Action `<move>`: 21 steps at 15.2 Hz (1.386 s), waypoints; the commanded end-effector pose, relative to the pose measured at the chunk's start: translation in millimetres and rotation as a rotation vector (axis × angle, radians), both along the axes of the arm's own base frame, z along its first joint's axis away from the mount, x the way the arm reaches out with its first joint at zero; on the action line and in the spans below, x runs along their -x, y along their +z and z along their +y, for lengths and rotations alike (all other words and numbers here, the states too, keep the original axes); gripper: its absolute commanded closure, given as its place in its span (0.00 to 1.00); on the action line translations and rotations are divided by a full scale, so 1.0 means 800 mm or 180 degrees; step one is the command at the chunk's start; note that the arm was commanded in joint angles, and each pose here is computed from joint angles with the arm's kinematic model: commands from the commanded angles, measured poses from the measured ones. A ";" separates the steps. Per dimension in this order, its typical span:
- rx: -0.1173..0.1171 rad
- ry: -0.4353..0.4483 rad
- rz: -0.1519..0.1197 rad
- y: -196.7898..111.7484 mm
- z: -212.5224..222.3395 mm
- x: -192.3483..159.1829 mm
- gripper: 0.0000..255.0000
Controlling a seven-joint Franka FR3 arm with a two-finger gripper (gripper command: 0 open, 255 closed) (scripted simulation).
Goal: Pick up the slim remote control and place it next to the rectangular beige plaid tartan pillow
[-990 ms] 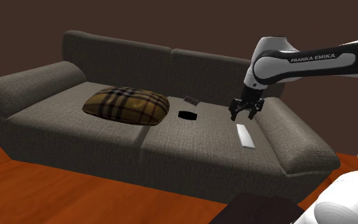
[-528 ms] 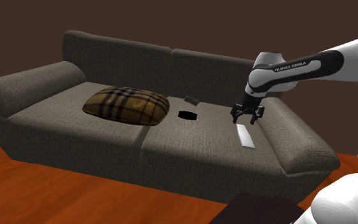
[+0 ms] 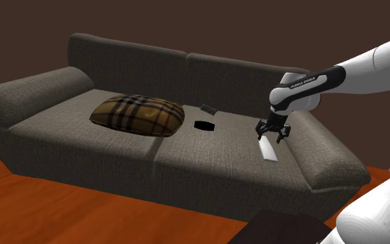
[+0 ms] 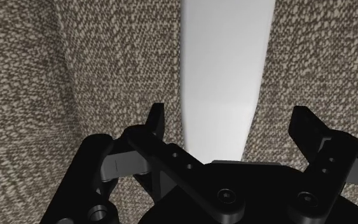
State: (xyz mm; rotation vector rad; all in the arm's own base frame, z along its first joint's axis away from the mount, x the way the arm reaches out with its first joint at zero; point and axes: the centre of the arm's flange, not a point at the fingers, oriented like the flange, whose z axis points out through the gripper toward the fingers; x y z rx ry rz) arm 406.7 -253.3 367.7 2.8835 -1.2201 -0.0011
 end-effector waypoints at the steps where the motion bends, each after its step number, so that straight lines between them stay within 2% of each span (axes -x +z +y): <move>1: -0.0001 -0.0030 0.0000 -0.013 -0.003 0.000 0.00; 6: -0.0001 -0.0030 0.0000 -0.050 -0.004 0.000 0.00; 14: -0.0001 -0.0030 0.0000 -0.050 -0.004 0.000 0.00; 15: -0.0001 -0.0030 0.0000 -0.050 -0.004 0.000 1.00; 21: -0.0001 -0.0030 0.0000 -0.050 -0.004 0.000 1.00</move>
